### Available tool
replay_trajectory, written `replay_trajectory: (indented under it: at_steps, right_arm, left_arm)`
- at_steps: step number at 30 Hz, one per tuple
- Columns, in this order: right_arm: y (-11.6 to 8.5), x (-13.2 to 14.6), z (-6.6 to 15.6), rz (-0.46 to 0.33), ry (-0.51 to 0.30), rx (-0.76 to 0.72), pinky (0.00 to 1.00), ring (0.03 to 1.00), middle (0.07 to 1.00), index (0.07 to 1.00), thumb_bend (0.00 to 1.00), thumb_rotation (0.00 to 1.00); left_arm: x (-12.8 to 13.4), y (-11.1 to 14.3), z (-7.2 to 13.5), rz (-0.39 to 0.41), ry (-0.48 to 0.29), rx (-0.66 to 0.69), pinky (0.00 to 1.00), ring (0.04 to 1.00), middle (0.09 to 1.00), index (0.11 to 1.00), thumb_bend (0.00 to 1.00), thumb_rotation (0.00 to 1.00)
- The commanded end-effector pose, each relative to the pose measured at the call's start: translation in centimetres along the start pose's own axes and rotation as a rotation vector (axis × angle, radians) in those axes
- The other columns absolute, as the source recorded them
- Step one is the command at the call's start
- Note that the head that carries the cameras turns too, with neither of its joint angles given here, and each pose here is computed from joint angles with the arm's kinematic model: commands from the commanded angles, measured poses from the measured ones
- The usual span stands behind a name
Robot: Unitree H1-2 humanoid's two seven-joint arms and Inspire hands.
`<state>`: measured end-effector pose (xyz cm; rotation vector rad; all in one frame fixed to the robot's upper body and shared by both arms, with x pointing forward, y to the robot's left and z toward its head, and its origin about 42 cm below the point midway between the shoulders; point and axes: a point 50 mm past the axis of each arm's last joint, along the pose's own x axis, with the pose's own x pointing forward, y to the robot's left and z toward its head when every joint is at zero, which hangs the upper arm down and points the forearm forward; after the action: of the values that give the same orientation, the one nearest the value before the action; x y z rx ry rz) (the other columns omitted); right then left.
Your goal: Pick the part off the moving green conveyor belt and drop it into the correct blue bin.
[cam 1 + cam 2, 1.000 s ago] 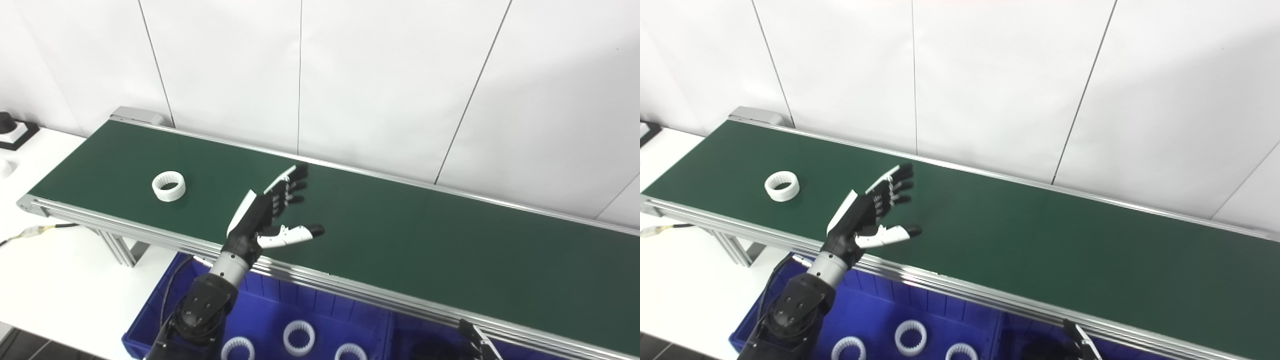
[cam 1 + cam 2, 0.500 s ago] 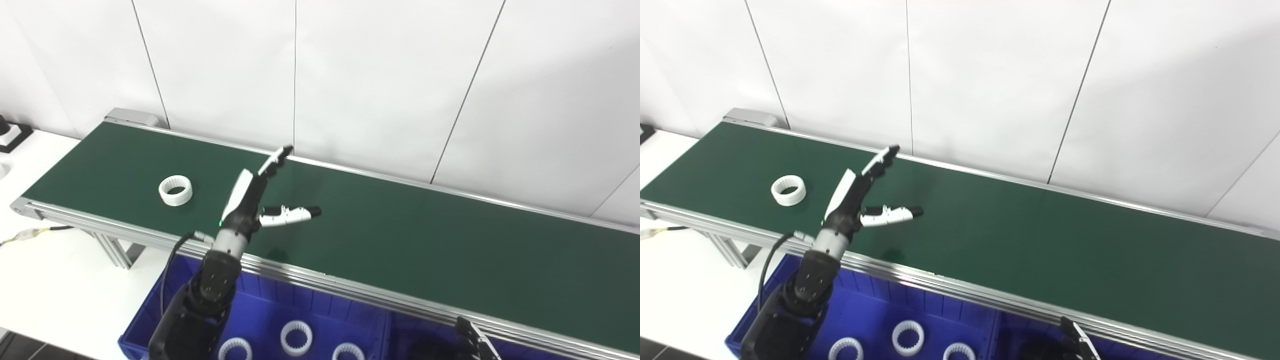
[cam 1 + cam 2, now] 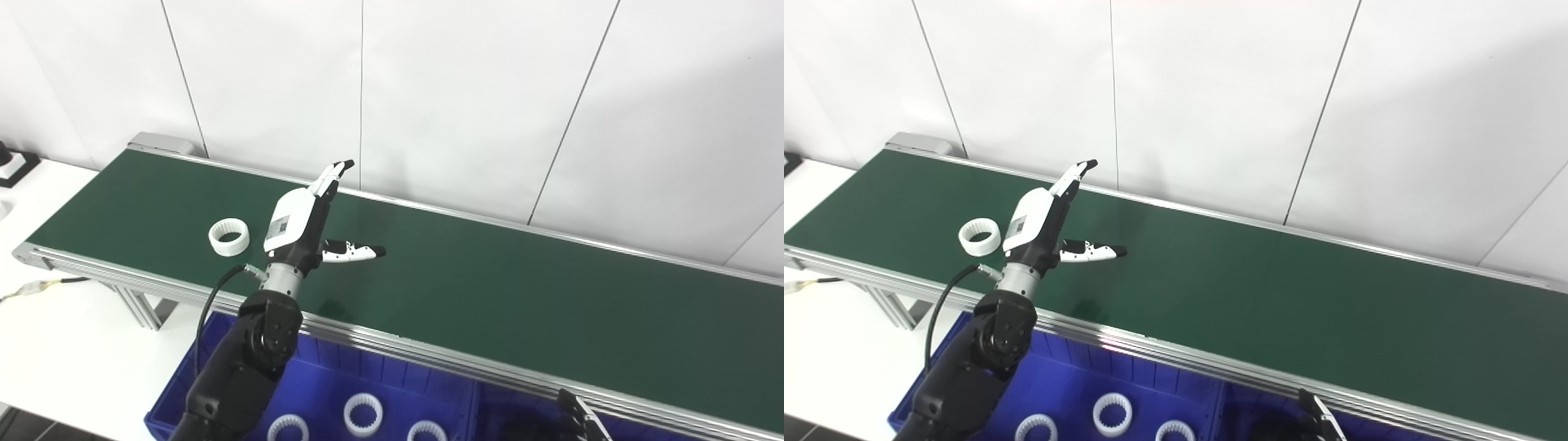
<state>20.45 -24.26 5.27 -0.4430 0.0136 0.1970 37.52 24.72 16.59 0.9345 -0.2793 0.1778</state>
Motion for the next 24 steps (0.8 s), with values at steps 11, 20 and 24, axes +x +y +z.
replay_trajectory:
  at_steps: [11, 20, 24]
  right_arm:
    - [-0.4, 0.4, 0.8, -0.021, -0.090, -0.004, 0.74, 0.838, 0.883, 0.904, 0.69, 0.29]
    - [-0.3, 0.4, 0.8, -0.026, -0.094, 0.006, 0.74, 0.838, 0.878, 0.900, 0.70, 0.29]
    - [-0.4, 0.4, 0.8, -0.023, -0.093, 0.000, 0.75, 0.839, 0.878, 0.901, 0.70, 0.31]
  left_arm:
    - [2.3, 1.7, -1.1, 0.057, 0.022, 0.160, 0.94, 0.972, 0.991, 0.958, 0.82, 0.18]
    - [3.2, 1.3, -2.5, 0.045, 0.065, 0.194, 0.94, 0.971, 0.986, 0.944, 0.82, 0.19]
    - [3.6, 1.1, -3.2, 0.039, 0.081, 0.207, 0.95, 0.971, 0.984, 0.944, 0.82, 0.20]
